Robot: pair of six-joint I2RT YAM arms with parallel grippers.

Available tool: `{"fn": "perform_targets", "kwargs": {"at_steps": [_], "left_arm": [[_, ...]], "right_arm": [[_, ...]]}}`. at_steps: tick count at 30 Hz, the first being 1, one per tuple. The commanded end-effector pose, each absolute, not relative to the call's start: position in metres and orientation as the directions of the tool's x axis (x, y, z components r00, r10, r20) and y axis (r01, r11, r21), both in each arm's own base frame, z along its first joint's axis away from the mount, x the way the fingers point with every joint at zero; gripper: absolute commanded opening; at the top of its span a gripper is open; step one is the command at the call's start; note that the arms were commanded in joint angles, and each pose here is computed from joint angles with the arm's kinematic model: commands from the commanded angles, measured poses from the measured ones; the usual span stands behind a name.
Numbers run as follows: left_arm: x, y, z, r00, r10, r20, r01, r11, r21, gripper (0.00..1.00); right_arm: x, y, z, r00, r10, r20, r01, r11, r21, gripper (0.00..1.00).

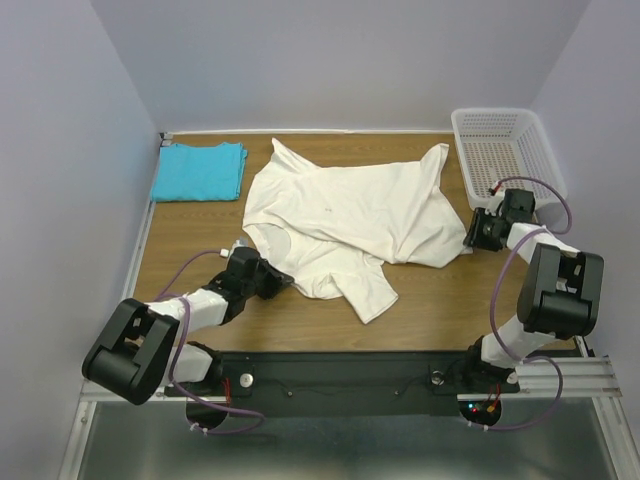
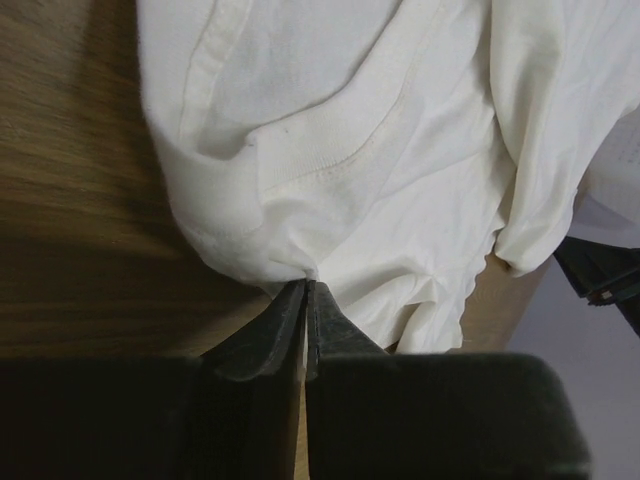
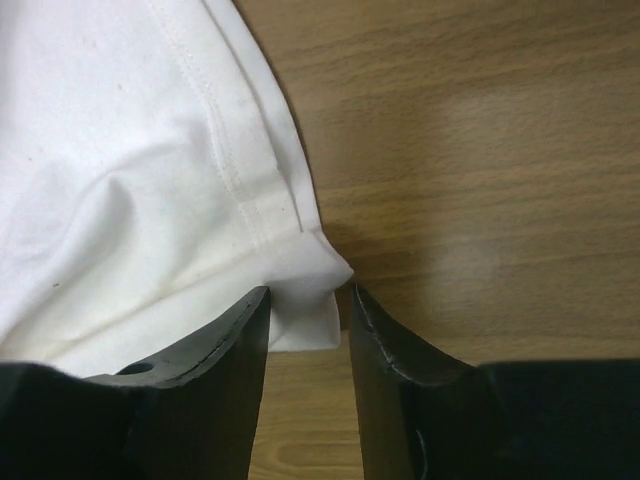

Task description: Fold and stack the t-shirts

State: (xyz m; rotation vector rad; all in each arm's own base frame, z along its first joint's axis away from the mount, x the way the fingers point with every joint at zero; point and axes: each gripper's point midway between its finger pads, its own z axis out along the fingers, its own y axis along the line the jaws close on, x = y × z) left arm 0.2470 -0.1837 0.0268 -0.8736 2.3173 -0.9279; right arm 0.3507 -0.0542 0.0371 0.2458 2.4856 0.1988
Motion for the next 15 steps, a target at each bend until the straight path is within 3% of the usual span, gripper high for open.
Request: {"fn": "perform_targets", "kwargs": {"at_steps": [1, 2, 3, 5, 15], "left_arm": [[0.247, -0.181, 0.029, -0.671, -0.703, -0.237, -0.347, 0.580, -0.738, 0.06], [0.247, -0.180, 0.029, -0.669, -0.702, -0.243, -0.345, 0.583, -0.735, 0.01], [0.244, -0.178, 0.027, -0.674, -0.695, -0.250, -0.348, 0.597, -0.723, 0.00], [0.245, -0.174, 0.031, -0.664, -0.697, -0.271, -0.342, 0.605, -0.719, 0.00], [0.225, -0.135, 0.057, -0.620, -0.687, -0.380, -0.363, 0.680, -0.637, 0.00]], "right_arm": [[0.381, -0.063, 0.052, -0.726, 0.235, -0.646, 0.129, 0.970, 0.207, 0.34], [0.381, -0.062, 0.051, -0.728, 0.235, -0.643, 0.126, 0.969, 0.211, 0.27], [0.382, -0.061, 0.051, -0.729, 0.234, -0.643, 0.122, 0.969, 0.215, 0.14], [0.381, -0.063, 0.058, -0.716, 0.227, -0.661, 0.123, 0.972, 0.201, 0.01], [0.343, -0.076, 0.124, -0.626, 0.074, -0.776, 0.093, 0.995, 0.020, 0.01]]}}
